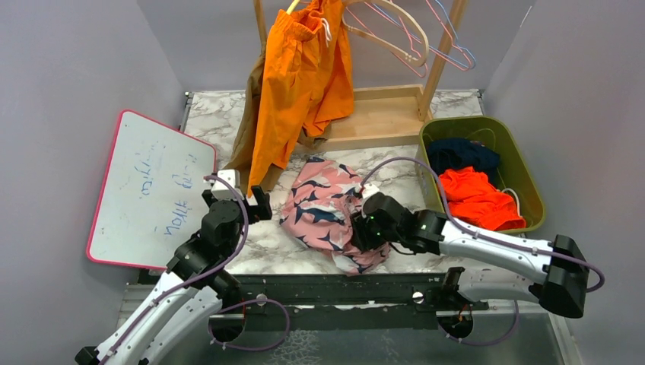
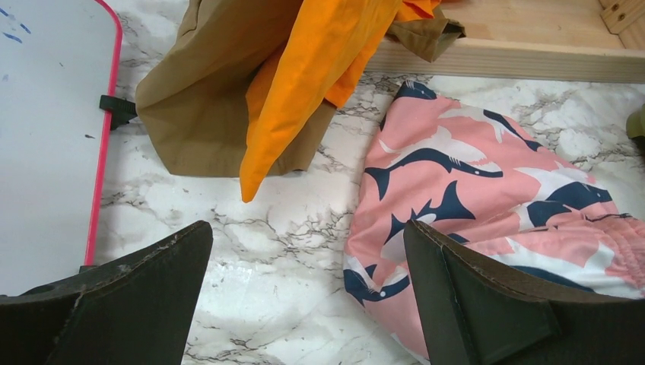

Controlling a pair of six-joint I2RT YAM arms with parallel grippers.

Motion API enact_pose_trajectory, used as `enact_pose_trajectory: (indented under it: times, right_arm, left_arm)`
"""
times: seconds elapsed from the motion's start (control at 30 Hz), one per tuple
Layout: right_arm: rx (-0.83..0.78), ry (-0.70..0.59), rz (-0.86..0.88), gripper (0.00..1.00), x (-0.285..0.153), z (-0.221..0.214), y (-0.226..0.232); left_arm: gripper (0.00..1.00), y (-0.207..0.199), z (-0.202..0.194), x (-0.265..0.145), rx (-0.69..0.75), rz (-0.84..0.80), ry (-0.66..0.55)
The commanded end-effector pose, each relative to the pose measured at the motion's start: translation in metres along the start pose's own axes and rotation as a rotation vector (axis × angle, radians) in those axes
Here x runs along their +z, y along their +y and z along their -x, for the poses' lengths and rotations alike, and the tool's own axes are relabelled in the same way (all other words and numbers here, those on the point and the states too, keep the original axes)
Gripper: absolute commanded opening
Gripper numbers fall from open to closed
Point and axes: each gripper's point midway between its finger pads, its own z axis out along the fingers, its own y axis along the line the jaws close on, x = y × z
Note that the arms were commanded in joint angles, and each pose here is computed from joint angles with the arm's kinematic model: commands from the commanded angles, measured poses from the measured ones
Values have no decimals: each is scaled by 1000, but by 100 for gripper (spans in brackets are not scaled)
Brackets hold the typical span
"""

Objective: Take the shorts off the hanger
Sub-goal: Pick up the shorts at the center of the board.

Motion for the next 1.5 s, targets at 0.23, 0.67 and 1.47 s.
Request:
enact_pose_trajectory:
  times: [0.23, 0.67, 1.47]
  right_arm:
    - [-60, 172, -97, 100, 40, -12, -1]
    - [-130, 303, -329, 58, 93, -41, -32]
    - [197, -620, -599, 1, -184, 140, -99]
  left_arm:
    - [99, -1, 10, -2, -26, -6, -25]
    - [99, -2, 8, -1, -22, -6, -16]
    - [99, -1, 4, 2, -17, 2, -1]
